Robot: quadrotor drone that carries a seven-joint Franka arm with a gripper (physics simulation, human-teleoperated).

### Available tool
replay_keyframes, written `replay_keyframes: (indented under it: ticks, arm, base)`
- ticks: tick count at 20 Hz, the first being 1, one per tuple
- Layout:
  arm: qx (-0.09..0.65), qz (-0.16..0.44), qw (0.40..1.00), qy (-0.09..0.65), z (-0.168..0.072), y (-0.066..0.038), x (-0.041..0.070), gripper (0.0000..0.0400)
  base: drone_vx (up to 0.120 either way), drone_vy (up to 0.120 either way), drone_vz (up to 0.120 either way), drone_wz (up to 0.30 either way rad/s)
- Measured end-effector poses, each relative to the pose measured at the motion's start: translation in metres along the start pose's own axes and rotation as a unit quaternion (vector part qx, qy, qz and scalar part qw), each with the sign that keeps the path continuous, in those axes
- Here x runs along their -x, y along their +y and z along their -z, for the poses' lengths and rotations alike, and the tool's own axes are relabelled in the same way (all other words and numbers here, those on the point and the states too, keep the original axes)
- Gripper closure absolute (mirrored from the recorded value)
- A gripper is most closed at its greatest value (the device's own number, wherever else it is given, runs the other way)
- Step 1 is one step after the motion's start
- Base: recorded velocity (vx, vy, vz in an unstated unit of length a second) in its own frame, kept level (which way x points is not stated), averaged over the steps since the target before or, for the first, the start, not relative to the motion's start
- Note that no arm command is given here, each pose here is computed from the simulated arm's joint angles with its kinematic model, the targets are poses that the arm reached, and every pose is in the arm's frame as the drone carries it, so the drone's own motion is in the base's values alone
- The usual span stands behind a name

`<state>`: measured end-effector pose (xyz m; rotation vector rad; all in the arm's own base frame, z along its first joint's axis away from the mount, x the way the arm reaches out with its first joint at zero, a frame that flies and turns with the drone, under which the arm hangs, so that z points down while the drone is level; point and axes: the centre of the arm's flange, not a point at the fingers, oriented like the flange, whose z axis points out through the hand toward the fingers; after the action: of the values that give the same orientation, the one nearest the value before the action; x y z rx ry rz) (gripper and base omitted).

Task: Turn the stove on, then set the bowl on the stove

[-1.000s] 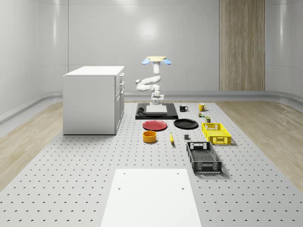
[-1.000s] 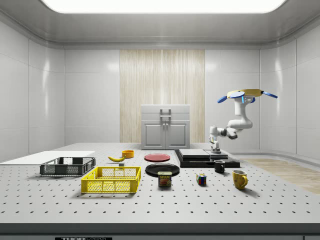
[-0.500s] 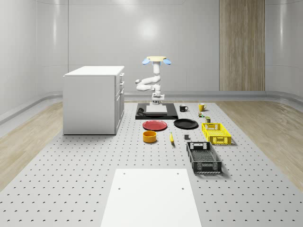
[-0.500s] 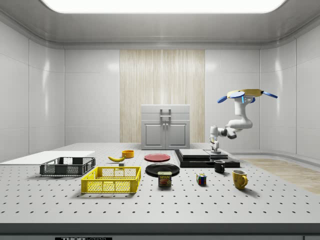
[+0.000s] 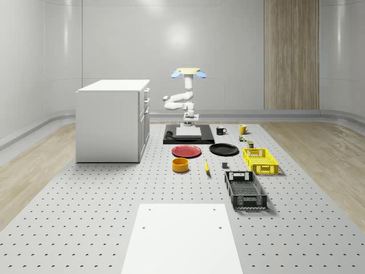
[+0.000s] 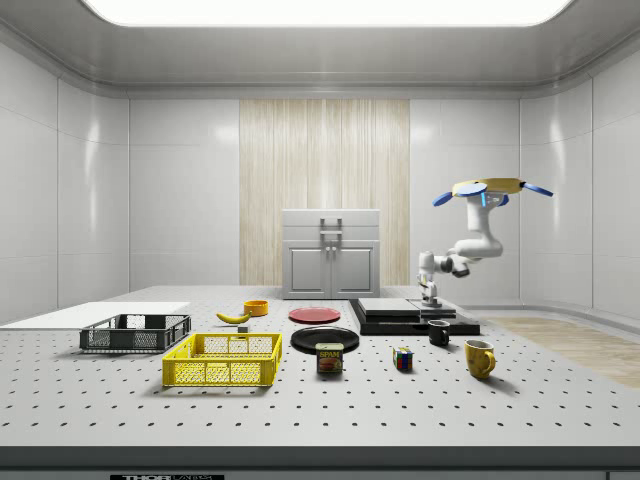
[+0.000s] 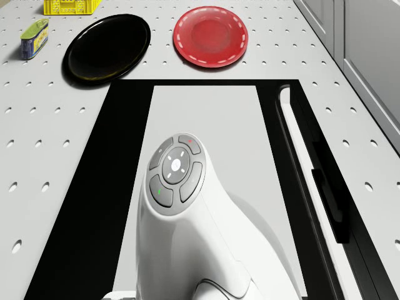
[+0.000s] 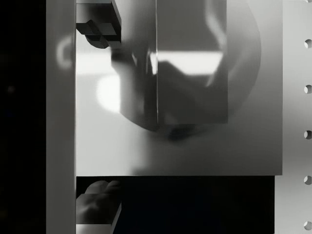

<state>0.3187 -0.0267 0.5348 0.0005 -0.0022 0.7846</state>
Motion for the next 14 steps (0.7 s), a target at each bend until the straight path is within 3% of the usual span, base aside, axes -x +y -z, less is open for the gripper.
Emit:
replay_keyframes:
  ticks: [5,10,14]
  arm:
    - [0.000,0.000,1.000,0.000,0.0000,-0.0007,0.0007,0.0000]
    - [0.000,0.000,1.000,0.000,0.0000,-0.0009,0.0009,0.0000]
    - [0.000,0.000,1.000,0.000,0.0000,-0.0009,0.0009,0.0000]
  base:
    - [0.120,0.000,0.000,0.000]
    - [0.120,-0.112,0.000,0.000]
    - [0.120,0.000,0.000,0.000]
